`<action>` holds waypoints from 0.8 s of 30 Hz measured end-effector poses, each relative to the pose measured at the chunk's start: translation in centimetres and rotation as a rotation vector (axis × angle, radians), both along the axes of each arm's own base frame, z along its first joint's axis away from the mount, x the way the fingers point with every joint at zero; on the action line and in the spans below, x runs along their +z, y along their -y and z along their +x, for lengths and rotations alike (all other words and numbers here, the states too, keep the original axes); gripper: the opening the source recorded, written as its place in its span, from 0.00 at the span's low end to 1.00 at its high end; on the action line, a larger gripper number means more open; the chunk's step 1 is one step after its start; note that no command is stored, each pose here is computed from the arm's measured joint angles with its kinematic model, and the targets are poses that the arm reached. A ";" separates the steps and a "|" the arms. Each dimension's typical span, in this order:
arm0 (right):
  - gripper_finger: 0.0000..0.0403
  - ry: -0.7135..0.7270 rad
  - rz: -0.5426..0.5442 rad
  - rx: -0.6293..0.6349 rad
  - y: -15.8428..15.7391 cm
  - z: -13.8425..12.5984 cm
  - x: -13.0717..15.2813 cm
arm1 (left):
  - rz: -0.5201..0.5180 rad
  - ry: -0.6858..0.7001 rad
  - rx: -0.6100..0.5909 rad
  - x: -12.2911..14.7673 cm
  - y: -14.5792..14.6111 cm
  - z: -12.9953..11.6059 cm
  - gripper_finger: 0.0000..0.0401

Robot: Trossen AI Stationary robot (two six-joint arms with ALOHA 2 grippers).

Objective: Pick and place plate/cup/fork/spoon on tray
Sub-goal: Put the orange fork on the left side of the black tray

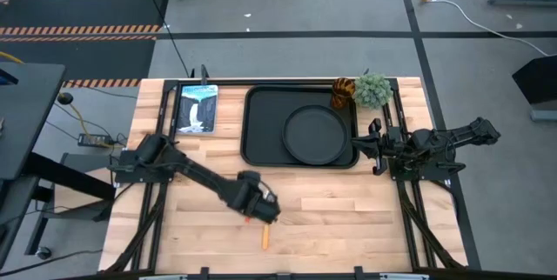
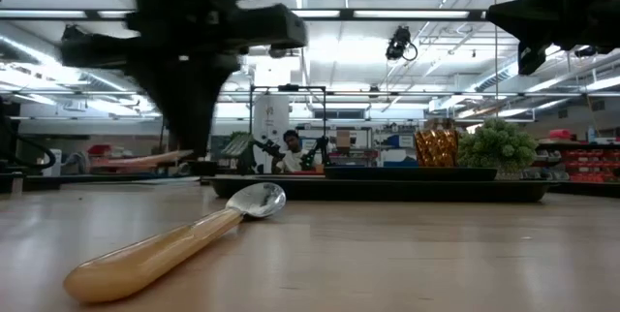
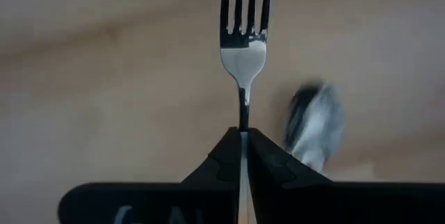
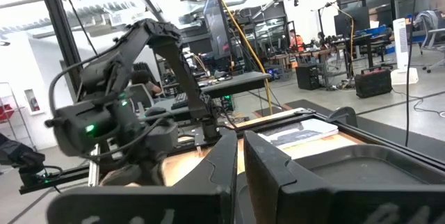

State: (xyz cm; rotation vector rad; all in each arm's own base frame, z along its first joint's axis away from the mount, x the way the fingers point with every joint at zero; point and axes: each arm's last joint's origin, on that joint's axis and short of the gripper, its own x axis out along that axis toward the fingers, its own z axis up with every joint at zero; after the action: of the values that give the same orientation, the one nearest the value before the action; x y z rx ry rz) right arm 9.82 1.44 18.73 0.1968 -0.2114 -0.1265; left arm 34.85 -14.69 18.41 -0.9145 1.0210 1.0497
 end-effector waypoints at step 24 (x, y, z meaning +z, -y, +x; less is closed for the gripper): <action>0.08 0.000 0.000 0.000 0.0 0.0 0.0 | 0.028 0.012 0.051 0.0 -26.6 2.8 0.04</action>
State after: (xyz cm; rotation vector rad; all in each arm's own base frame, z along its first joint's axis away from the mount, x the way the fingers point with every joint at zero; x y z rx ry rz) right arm 9.82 1.44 18.73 0.1968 -0.2114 -0.1266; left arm 37.66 11.94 18.43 -0.9268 0.9754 1.0974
